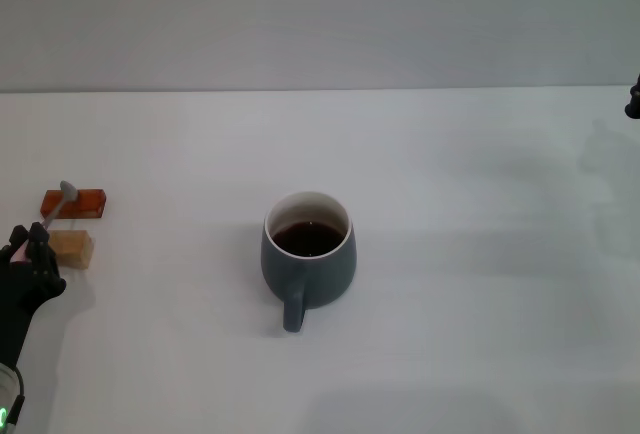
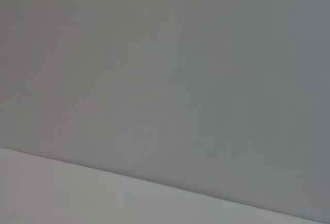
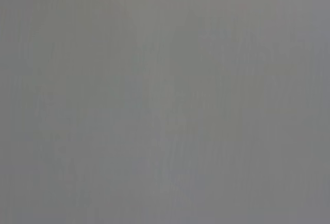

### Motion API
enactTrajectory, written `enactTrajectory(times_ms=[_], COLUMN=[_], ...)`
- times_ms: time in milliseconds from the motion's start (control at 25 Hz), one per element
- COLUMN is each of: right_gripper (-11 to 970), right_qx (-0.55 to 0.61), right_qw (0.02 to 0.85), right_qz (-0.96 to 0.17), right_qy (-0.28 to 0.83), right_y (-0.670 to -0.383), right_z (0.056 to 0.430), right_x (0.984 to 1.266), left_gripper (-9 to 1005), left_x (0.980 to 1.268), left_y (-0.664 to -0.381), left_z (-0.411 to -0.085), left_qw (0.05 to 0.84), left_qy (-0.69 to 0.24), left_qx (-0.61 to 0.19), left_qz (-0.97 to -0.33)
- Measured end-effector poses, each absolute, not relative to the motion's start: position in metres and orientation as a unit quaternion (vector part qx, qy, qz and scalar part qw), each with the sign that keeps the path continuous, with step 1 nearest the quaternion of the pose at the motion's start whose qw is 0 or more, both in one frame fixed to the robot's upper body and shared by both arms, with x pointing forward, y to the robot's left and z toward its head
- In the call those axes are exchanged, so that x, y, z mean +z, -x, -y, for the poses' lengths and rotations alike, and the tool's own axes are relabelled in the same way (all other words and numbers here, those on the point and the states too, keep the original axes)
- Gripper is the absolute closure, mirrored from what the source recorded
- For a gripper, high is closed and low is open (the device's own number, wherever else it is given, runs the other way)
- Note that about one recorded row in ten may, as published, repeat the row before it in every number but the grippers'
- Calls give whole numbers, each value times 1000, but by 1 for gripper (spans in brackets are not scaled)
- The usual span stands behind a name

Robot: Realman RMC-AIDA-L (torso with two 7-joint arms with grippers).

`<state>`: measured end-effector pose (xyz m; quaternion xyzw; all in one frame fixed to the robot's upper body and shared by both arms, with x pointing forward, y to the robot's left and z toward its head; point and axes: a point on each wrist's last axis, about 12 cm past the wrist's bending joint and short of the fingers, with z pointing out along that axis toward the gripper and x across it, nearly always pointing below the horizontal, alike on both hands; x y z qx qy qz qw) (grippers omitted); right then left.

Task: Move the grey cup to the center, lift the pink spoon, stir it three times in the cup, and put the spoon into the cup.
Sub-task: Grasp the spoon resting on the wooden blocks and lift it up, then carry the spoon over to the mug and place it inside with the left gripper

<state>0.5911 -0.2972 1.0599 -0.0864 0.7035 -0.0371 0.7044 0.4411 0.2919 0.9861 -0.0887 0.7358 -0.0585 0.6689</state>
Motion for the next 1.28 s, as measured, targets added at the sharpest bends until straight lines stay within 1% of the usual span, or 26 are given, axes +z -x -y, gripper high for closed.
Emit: enactTrajectory(times_ms=[480, 520, 560, 720, 760, 920, 960, 1040, 1080, 1120, 1280], right_gripper=[954, 954, 954, 953, 953, 954, 954, 954, 954, 954, 955], right_qx=[-36, -36, -36, -36, -36, -36, -36, -37, -37, -37, -38], right_qw=[706, 705, 705, 705, 705, 705, 705, 704, 704, 704, 703], right_qz=[-702, -703, -703, -703, -703, -703, -704, -704, -704, -704, -705], right_qy=[87, 88, 88, 88, 88, 87, 86, 85, 85, 85, 83], right_y=[-592, -592, -592, -592, -592, -591, -591, -591, -591, -591, -589], right_z=[296, 296, 296, 296, 296, 296, 297, 297, 297, 297, 298], right_x=[1061, 1061, 1061, 1061, 1061, 1061, 1061, 1061, 1060, 1060, 1059], left_gripper=[851, 851, 851, 851, 851, 851, 851, 851, 851, 851, 851], left_x=[993, 995, 1000, 1003, 1009, 1014, 1018, 1020, 1026, 1026, 1039], left_y=[-441, -441, -440, -439, -441, -444, -447, -448, -451, -451, -459], left_z=[-295, -296, -301, -306, -316, -324, -329, -331, -337, -337, -345], left_qw=[686, 692, 701, 702, 703, 700, 697, 695, 692, 692, 687], left_qy=[114, 120, 133, 142, 151, 155, 157, 157, 149, 149, 122], left_qx=[-84, -93, -127, -148, -182, -212, -236, -248, -273, -273, -320], left_qz=[-713, -706, -689, -681, -671, -664, -659, -656, -652, -652, -641])
